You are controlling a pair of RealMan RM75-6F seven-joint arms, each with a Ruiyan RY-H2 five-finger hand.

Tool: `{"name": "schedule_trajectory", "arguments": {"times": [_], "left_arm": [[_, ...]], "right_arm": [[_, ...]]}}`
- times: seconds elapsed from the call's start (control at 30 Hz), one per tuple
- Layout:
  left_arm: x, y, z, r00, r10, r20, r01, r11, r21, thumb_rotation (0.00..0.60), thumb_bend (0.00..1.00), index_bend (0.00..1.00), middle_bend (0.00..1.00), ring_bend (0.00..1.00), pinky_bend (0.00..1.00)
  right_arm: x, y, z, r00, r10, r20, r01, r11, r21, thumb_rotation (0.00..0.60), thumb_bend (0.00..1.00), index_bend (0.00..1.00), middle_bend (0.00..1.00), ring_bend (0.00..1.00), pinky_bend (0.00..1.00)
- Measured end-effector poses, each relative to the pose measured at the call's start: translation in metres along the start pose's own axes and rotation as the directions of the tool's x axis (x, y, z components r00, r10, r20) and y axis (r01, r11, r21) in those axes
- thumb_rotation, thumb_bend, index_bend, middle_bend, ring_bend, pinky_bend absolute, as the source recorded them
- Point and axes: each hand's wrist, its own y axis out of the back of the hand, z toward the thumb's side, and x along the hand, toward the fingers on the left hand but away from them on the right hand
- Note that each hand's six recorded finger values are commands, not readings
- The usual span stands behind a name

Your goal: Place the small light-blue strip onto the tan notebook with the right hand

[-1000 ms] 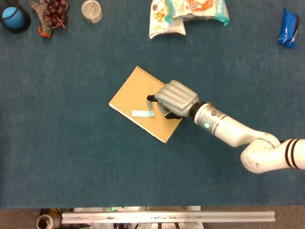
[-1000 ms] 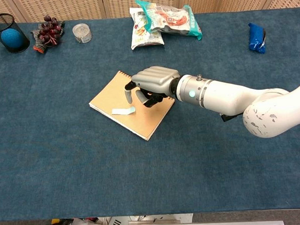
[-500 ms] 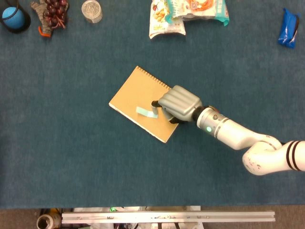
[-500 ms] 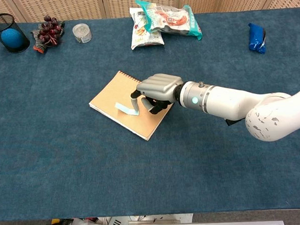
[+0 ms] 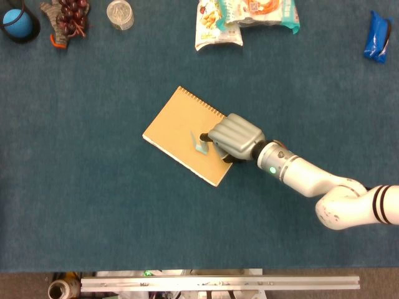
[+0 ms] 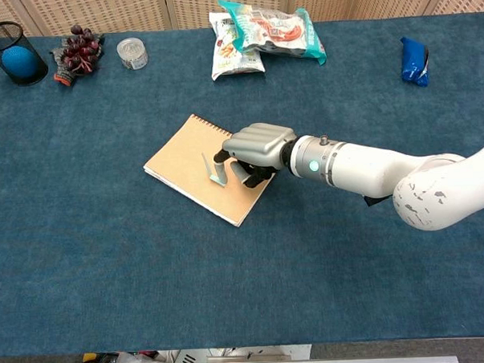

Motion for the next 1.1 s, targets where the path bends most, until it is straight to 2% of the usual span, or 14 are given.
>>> {"name": "schedule_trajectory", "arguments": {"times": [0.5,1.1], "left_arm": [[0.001,0.001,0.003,1.0,0.001,0.011,-0.001,1.0,0.002,0.6,0.31,0.07,0.2,0.26,0.17],[-0.002,0.002,0.0,1.0,0.001,-0.002,-0.001,1.0,0.003,0.6,0.31,0.07,0.2,0.26,0.17]], "right_arm": [[0.002,0.013,0.003,0.999,-0.035,-0.004,0.035,0.999,-0.026,0.589,1.0,0.43,1.0,1.0,1.0],[-0.01,-0.001,0.012,1.0,0.0,-0.015,0.0,1.0,-0.003,0.59,1.0,0.43,1.0,1.0,1.0]]}}
